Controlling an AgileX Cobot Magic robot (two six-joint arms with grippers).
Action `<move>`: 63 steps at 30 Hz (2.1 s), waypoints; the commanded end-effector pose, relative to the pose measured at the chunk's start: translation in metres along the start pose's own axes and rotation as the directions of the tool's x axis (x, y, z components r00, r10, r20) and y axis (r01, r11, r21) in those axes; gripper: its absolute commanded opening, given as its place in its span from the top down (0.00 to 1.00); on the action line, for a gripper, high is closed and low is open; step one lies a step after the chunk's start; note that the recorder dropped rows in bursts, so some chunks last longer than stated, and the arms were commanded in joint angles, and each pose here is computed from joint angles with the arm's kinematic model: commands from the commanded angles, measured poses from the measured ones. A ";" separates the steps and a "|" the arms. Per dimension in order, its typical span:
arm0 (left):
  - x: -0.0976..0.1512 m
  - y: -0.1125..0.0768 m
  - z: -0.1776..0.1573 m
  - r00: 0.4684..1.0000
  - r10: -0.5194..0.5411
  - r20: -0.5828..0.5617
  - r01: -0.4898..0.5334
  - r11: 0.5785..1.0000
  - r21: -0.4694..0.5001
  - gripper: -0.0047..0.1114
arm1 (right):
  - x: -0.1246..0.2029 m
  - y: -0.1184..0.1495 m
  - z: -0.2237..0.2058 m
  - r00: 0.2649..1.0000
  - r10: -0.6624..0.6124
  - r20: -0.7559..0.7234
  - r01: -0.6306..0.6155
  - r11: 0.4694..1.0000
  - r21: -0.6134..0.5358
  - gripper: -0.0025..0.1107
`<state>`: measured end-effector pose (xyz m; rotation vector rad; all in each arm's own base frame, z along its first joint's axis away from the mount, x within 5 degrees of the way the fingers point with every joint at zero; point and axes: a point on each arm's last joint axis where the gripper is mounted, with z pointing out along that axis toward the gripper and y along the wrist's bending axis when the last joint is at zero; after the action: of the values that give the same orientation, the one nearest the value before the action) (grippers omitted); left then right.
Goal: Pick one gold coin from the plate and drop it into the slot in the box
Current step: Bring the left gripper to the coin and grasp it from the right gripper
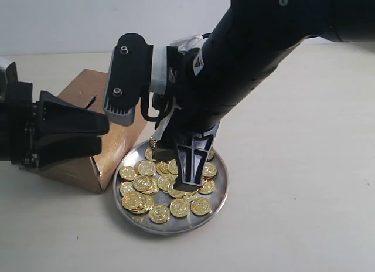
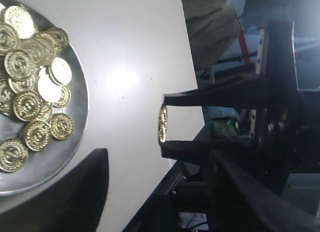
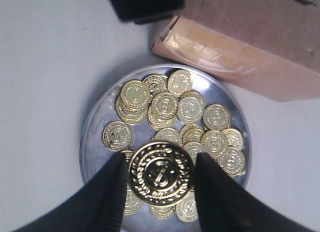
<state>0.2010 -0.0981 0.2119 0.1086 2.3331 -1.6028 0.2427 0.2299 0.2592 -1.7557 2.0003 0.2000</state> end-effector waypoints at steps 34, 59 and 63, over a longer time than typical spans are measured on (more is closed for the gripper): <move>-0.020 0.000 0.066 0.992 -0.029 -0.126 0.034 0.999 0.034 0.51 | -0.007 -0.005 -0.005 0.998 -0.002 0.059 -0.001 0.998 0.056 0.75; -0.023 -0.010 0.078 0.989 0.061 -0.135 -0.061 0.998 0.003 0.96 | -0.006 -0.004 -0.005 0.999 -0.004 0.049 0.001 0.999 0.048 0.75; -0.024 -0.010 0.078 0.989 0.064 -0.131 -0.064 0.998 0.005 0.96 | -0.006 -0.004 -0.005 0.999 -0.006 0.048 0.003 0.999 0.050 0.67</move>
<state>0.2363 -0.1684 0.1998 0.2943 2.4252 -1.5902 0.2465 0.2320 0.2624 -1.7174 1.9628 0.1858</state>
